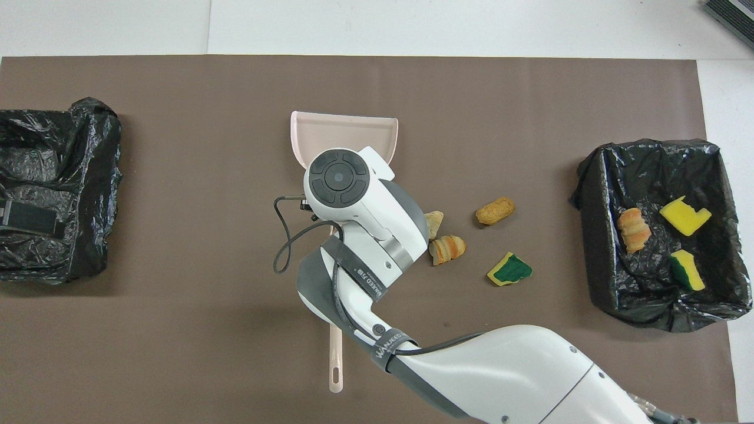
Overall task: Sweep and dump trash in bin
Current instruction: 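Set the dustpan down near the trash with the right gripper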
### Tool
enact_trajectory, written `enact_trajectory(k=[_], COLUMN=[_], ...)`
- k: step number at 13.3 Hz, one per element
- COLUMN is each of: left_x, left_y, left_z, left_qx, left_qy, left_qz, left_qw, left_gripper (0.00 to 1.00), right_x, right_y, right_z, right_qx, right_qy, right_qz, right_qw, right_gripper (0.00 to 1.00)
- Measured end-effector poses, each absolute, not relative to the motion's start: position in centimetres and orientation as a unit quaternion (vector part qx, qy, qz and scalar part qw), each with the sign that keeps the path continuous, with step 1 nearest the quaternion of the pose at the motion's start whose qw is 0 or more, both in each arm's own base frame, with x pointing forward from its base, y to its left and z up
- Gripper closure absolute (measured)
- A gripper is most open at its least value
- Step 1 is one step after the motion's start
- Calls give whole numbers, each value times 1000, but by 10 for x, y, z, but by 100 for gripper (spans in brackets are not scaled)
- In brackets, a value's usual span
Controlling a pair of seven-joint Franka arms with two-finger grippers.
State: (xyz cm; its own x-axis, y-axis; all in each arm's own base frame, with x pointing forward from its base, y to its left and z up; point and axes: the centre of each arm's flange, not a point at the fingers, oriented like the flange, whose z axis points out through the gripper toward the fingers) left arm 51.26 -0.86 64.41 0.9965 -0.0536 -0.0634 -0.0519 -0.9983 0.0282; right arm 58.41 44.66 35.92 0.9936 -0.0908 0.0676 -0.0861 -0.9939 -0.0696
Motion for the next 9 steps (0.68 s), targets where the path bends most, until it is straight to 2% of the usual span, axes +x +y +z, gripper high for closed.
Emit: enact_trajectory(k=[1, 4, 6, 7, 9], left_x=[513, 513, 513, 514, 521], left_y=[-9, -9, -9, -9, -11], left_z=[644, 644, 644, 645, 646], left_qx=[999, 999, 999, 999, 999], left_qy=[-27, -28, -28, -29, -30], left_qz=[-32, -32, -31, -26, -2], left_qw=[13, 13, 13, 13, 13], left_gripper=[0, 0, 0, 0, 0], right_x=[585, 579, 557, 540, 504], right_y=[446, 455, 465, 471, 475], right_z=[363, 384, 402, 409, 416], right_qx=[-998, -997, -997, -997, -998], right_qy=[44, 43, 43, 41, 40], right_qz=[-41, -61, -61, -60, -56], right_qw=[31, 28, 24, 20, 10], right_gripper=[64, 30, 7, 0, 0])
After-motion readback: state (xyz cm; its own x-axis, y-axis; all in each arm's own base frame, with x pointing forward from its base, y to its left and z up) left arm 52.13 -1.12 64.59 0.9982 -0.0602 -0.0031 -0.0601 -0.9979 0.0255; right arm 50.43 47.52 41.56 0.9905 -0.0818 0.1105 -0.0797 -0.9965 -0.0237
